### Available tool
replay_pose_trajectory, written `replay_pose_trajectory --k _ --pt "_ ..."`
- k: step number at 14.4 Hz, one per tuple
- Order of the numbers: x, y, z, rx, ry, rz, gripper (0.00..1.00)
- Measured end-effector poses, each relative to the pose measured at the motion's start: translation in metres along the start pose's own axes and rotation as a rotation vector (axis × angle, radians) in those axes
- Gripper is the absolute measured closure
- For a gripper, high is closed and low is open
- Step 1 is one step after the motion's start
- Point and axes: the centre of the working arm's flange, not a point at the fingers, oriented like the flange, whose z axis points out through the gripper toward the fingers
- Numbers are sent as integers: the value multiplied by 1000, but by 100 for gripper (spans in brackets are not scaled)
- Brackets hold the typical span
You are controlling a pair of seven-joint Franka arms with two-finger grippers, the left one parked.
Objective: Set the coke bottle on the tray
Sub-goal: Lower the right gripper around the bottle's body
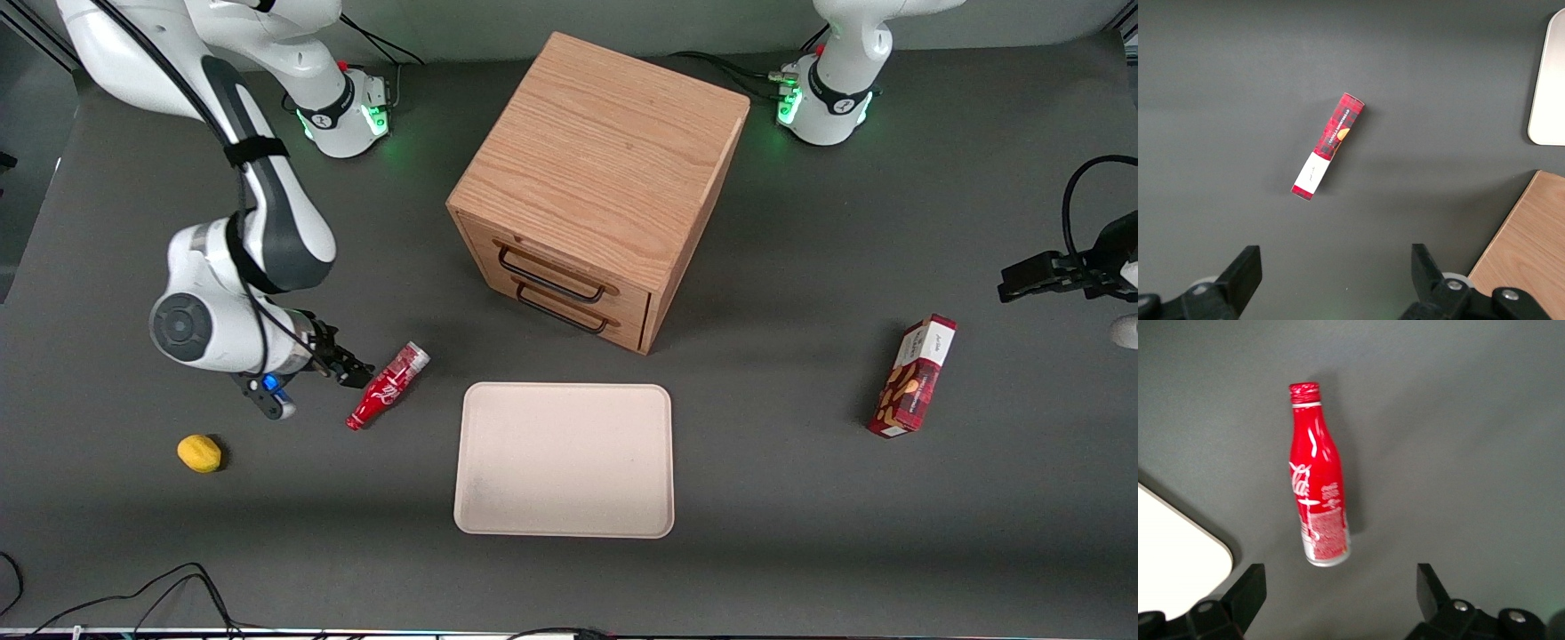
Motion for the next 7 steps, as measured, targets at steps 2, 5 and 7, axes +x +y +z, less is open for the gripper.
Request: replay_pose_trajectory --k 2,5,7 --pt "-3 -8 27 19 18 14 0" --pt "2 -12 60 47 40 26 0" --pt "6 -13 77 63 53 30 0"
